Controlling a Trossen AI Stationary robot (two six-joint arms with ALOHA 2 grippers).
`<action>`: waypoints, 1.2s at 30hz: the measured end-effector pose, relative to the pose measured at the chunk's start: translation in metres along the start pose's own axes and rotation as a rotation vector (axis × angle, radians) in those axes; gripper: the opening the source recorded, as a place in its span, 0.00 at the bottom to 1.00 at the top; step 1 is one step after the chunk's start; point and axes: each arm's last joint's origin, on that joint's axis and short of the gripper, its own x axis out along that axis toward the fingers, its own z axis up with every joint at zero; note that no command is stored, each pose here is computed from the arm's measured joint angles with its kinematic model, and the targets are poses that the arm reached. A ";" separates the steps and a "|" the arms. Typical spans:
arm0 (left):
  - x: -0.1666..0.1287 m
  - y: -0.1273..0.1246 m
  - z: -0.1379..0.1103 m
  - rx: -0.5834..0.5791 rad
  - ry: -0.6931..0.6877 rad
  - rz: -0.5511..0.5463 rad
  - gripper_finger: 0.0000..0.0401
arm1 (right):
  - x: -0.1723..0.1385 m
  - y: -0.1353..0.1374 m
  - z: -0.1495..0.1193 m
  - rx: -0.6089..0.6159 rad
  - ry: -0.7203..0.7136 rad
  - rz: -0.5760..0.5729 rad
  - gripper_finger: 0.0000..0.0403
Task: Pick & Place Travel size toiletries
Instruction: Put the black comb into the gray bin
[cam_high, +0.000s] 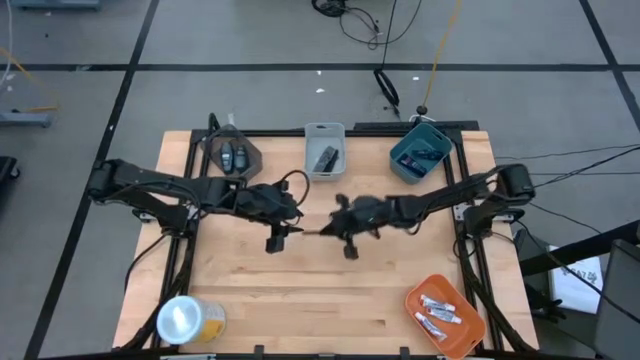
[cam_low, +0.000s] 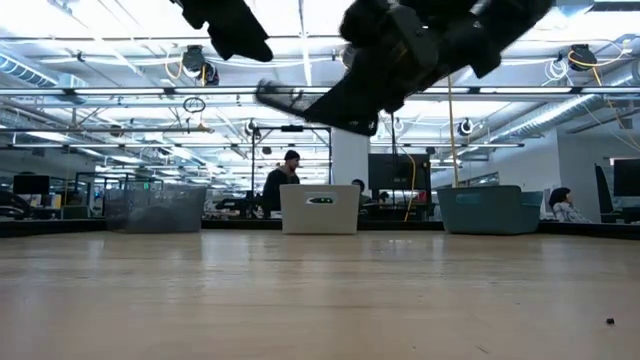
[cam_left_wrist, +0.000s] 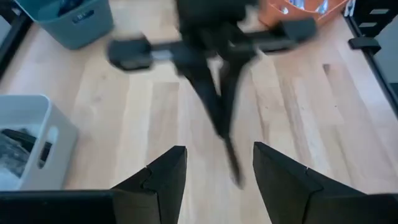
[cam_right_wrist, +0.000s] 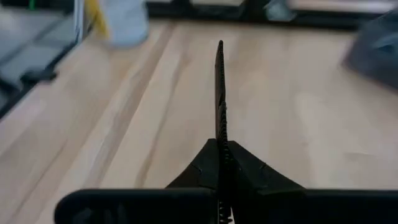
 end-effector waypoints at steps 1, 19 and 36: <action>0.000 0.000 0.000 0.010 0.000 0.007 0.46 | -0.007 -0.006 0.000 0.015 -0.035 -0.017 0.01; -0.012 0.014 -0.061 -0.065 -0.298 0.169 0.46 | -0.051 -0.136 0.013 0.195 -0.308 -0.379 0.01; -0.004 0.020 -0.086 -0.118 -0.239 0.215 0.46 | -0.019 -0.220 -0.029 0.376 -0.171 -0.512 0.01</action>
